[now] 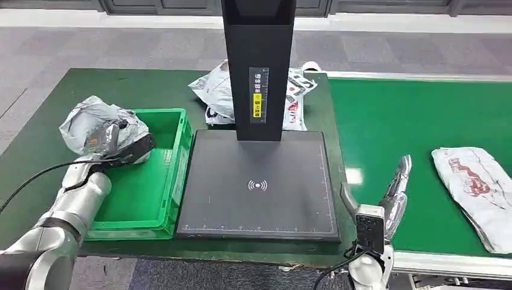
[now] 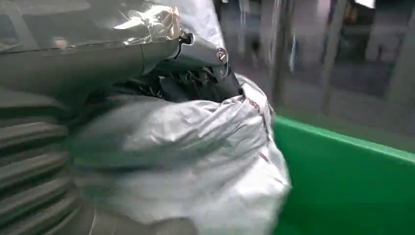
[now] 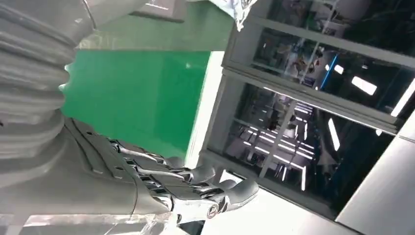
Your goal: Moved the parcel from conveyor to table for the left to box.
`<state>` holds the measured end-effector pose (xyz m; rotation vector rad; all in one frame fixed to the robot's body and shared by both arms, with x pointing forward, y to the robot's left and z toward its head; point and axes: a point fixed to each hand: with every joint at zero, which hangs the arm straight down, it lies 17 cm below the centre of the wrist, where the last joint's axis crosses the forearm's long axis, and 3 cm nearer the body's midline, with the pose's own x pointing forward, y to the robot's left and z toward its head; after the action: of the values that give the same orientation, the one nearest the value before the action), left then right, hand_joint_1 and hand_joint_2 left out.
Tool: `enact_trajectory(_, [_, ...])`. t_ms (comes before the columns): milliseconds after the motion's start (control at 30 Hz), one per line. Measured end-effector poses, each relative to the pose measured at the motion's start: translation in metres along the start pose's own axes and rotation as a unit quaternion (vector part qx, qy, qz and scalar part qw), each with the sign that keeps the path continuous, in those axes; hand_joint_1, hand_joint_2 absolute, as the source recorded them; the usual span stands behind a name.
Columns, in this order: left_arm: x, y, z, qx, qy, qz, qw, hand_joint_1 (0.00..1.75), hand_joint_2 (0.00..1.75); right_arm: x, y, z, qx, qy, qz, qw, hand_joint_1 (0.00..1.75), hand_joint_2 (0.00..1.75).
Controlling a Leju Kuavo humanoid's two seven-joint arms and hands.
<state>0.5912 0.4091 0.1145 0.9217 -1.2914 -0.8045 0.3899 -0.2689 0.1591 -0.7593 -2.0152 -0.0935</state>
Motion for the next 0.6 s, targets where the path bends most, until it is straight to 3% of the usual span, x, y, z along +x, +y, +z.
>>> enact_trajectory(200, [0.021,0.020,-0.003,0.031,-0.033,0.185,0.982,0.00,0.00,-0.002,-0.001,0.003,0.001,0.004,0.001,1.000,0.00,1.75])
enact_trajectory(400, [0.047,0.047,-0.002,0.066,-0.077,0.332,0.938,0.00,0.00,-0.004,-0.002,0.005,0.001,0.008,0.000,1.000,0.00,1.75])
enact_trajectory(433, [0.053,0.048,0.000,0.064,-0.086,0.358,0.928,0.00,1.75,-0.004,-0.002,0.005,0.001,0.008,0.000,1.000,0.00,1.75])
enact_trajectory(600, [0.080,0.056,0.008,0.068,-0.132,0.438,0.887,0.00,1.75,-0.004,-0.001,0.005,0.007,0.002,0.008,1.000,0.00,1.75])
